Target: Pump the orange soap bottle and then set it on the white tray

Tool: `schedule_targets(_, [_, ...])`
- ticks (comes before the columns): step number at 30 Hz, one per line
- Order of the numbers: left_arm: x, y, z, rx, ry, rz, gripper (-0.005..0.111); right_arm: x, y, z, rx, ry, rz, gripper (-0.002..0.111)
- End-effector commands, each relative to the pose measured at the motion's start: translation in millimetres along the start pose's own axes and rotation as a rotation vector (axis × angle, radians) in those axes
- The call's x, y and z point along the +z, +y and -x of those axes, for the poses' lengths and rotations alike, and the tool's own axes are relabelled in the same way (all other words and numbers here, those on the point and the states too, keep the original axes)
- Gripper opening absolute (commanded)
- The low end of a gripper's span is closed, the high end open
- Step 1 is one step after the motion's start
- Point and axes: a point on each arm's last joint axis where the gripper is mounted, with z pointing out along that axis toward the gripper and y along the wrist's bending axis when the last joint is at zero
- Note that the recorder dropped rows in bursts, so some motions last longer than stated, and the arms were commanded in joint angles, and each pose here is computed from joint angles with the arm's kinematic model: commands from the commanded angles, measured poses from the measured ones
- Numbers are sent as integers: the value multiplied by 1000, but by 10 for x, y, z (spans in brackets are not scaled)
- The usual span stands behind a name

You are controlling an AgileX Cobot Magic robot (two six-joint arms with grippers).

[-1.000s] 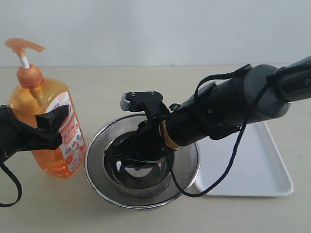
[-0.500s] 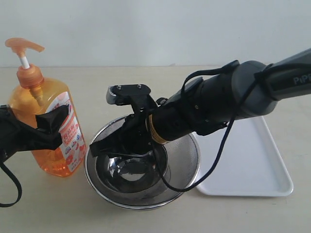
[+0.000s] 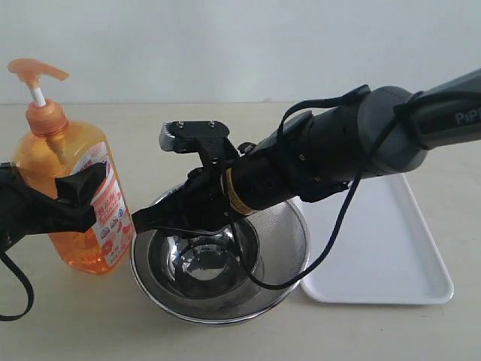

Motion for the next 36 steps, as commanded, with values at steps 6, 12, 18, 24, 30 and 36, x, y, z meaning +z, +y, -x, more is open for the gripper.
schedule_targets(6, [-6,-14,26,10,-31,-9,5,43,18,-34,7,20,4,0])
schedule_targets(12, [-6,-14,26,10,-31,-9,5,74,-87,-17,2,-17,-90,0])
schedule_targets(18, [-7,-14,31,10,-37,-9,5,220,-168,-98,-14,-12,-174,0])
schedule_targets(24, [-7,-14,31,10,-37,-9,5,209,-115,54,-26,-56,-159,0])
schedule_targets(30, [-7,-14,31,10,-37,-9,5,202,-92,117,-32,-74,-154,0])
schedule_targets(36, [-7,-14,29,10,-35,-9,5,186,-89,132,-33,-83,-160,0])
